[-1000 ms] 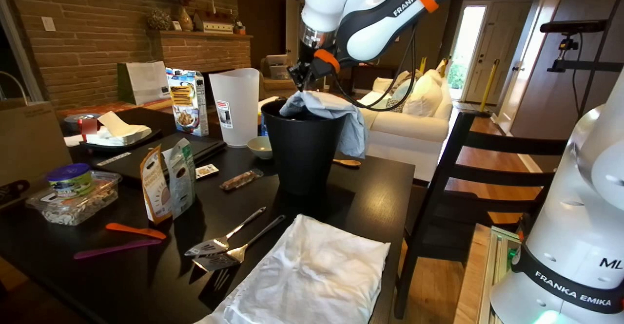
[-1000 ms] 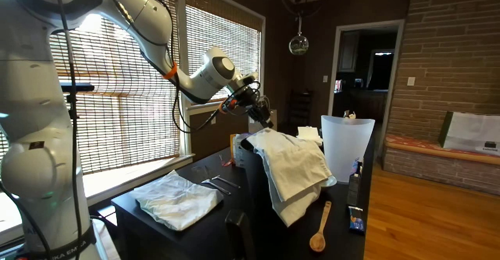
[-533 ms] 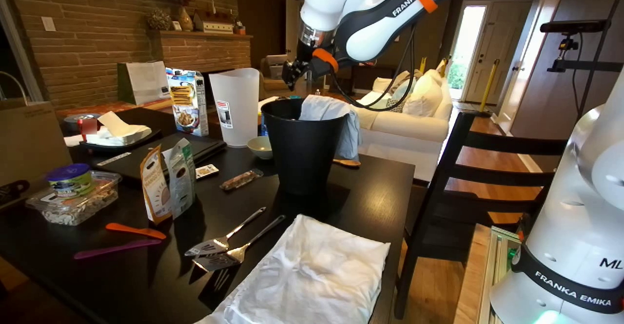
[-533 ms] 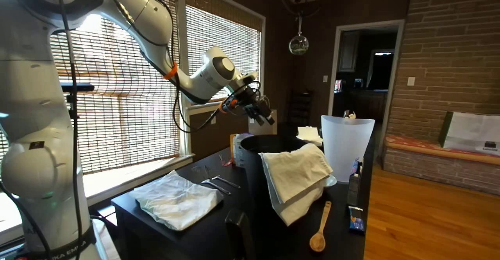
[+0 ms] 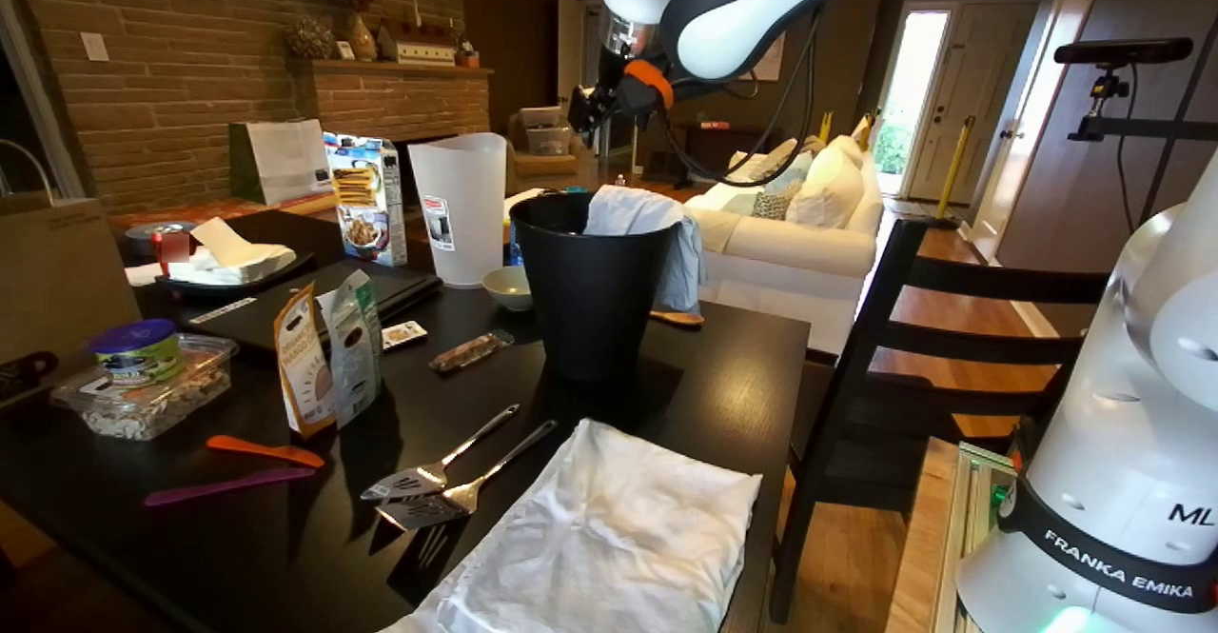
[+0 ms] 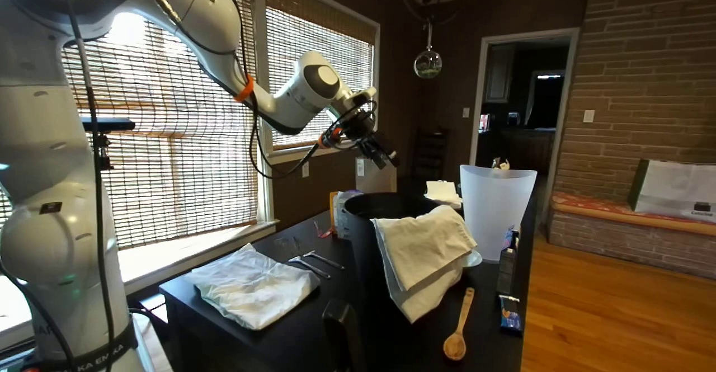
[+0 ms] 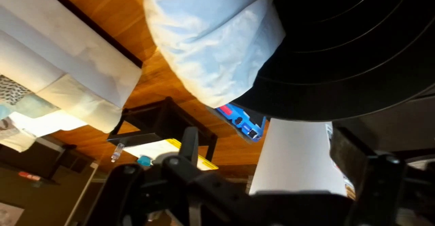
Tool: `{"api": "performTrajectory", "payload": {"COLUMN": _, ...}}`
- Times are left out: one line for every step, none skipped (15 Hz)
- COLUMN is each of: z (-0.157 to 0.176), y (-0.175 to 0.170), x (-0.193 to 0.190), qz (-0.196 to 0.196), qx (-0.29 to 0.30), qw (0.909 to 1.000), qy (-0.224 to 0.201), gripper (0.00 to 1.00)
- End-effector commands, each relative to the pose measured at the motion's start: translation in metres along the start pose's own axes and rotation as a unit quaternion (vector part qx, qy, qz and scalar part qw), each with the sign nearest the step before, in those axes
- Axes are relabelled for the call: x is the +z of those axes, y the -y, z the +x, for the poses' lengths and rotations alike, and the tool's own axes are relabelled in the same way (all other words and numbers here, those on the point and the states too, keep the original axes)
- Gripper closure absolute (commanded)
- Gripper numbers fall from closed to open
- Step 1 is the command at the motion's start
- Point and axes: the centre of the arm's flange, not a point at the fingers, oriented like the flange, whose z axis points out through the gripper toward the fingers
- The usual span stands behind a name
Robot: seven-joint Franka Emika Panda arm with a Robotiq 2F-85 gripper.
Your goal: Put the towel on the bin
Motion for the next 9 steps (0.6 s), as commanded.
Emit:
{"api": "performTrajectory", "payload": {"z": 0.021, "y": -0.036, "x": -0.024, "qz": -0.061, "qx": 0.028, "qw": 0.9977, "qy": 0.01, "gripper": 0.0}}
{"api": "performTrajectory", "payload": {"z": 0.022, "y": -0.047, "x": -0.026, "qz": -0.086, "qx": 0.032, "qw": 0.9955, "qy": 0.023, "gripper": 0.0}}
{"api": "performTrajectory", "payload": {"z": 0.024, "y": -0.056, "x": -0.029, "qz": -0.103, "qx": 0.039, "qw": 0.9932, "qy": 0.036, "gripper": 0.0}}
{"api": "performTrajectory", "payload": {"z": 0.023, "y": -0.065, "x": -0.03, "qz": -0.11, "qx": 0.047, "qw": 0.9911, "qy": 0.058, "gripper": 0.0}}
{"api": "performTrajectory", "payload": {"z": 0.022, "y": -0.072, "x": -0.031, "qz": -0.116, "qx": 0.053, "qw": 0.9889, "qy": 0.077, "gripper": 0.0}}
{"api": "performTrajectory", "payload": {"z": 0.021, "y": -0.076, "x": -0.031, "qz": -0.12, "qx": 0.058, "qw": 0.9869, "qy": 0.091, "gripper": 0.0}}
{"api": "performTrajectory", "payload": {"z": 0.019, "y": -0.078, "x": -0.03, "qz": -0.108, "qx": 0.06, "qw": 0.9865, "qy": 0.106, "gripper": 0.0}}
{"api": "performTrajectory", "payload": {"z": 0.017, "y": -0.08, "x": -0.03, "qz": -0.106, "qx": 0.066, "qw": 0.9851, "qy": 0.119, "gripper": 0.0}}
{"api": "performTrajectory", "payload": {"z": 0.015, "y": -0.081, "x": -0.028, "qz": -0.091, "qx": 0.071, "qw": 0.9842, "qy": 0.134, "gripper": 0.0}}
